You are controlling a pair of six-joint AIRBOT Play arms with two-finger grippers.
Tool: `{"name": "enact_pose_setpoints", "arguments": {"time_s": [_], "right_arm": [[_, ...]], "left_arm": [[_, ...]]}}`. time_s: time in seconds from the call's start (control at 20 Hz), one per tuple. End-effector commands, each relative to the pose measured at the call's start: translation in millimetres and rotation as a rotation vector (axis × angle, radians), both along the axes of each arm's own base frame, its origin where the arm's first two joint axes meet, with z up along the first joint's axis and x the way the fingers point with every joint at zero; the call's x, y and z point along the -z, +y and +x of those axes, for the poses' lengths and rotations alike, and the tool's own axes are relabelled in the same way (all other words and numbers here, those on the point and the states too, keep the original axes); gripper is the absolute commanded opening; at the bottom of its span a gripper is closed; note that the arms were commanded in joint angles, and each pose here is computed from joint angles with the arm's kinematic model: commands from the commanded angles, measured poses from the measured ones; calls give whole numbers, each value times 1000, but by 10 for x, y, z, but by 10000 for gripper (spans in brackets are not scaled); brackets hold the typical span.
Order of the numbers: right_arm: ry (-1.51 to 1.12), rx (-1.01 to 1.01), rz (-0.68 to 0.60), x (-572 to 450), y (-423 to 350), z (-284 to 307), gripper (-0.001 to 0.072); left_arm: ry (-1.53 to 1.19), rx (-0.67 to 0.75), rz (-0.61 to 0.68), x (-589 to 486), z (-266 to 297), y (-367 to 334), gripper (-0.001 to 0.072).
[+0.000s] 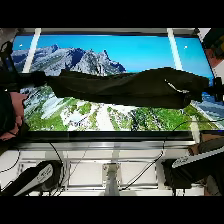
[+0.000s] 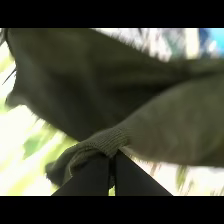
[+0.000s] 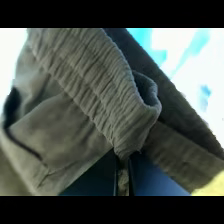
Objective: Fold the clothes and pants, and hang the long-sleeved shirts on hangers.
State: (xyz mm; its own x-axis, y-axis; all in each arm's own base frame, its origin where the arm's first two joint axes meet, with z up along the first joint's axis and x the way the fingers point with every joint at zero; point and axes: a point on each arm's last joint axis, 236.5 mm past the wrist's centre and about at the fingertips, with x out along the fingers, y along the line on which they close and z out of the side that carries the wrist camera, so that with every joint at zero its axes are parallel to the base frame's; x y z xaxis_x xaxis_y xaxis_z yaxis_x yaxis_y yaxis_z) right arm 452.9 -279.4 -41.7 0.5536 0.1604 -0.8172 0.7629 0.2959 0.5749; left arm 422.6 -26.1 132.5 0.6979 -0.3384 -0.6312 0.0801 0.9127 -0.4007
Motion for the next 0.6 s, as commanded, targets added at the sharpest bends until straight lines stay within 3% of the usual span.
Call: {"name": "enact_pose_setpoints", "arguments": {"time_s": [0.0, 0.2, 0.4, 0.55], "right_arm": [[-196, 29, 87, -377, 120, 353, 33], [-377, 23, 110, -1049, 125, 656, 33], [-448, -48, 43, -1562, 198, 784, 33], [-351, -71, 25, -1499, 233, 665, 33]], "left_arm": [[-262, -266, -190, -572, 561, 281, 5], [-476, -474, -210, -1021, 752, 760, 5], [-428, -449, -207, -862, 786, 682, 5], [-387, -433, -209, -726, 809, 637, 5]]}}
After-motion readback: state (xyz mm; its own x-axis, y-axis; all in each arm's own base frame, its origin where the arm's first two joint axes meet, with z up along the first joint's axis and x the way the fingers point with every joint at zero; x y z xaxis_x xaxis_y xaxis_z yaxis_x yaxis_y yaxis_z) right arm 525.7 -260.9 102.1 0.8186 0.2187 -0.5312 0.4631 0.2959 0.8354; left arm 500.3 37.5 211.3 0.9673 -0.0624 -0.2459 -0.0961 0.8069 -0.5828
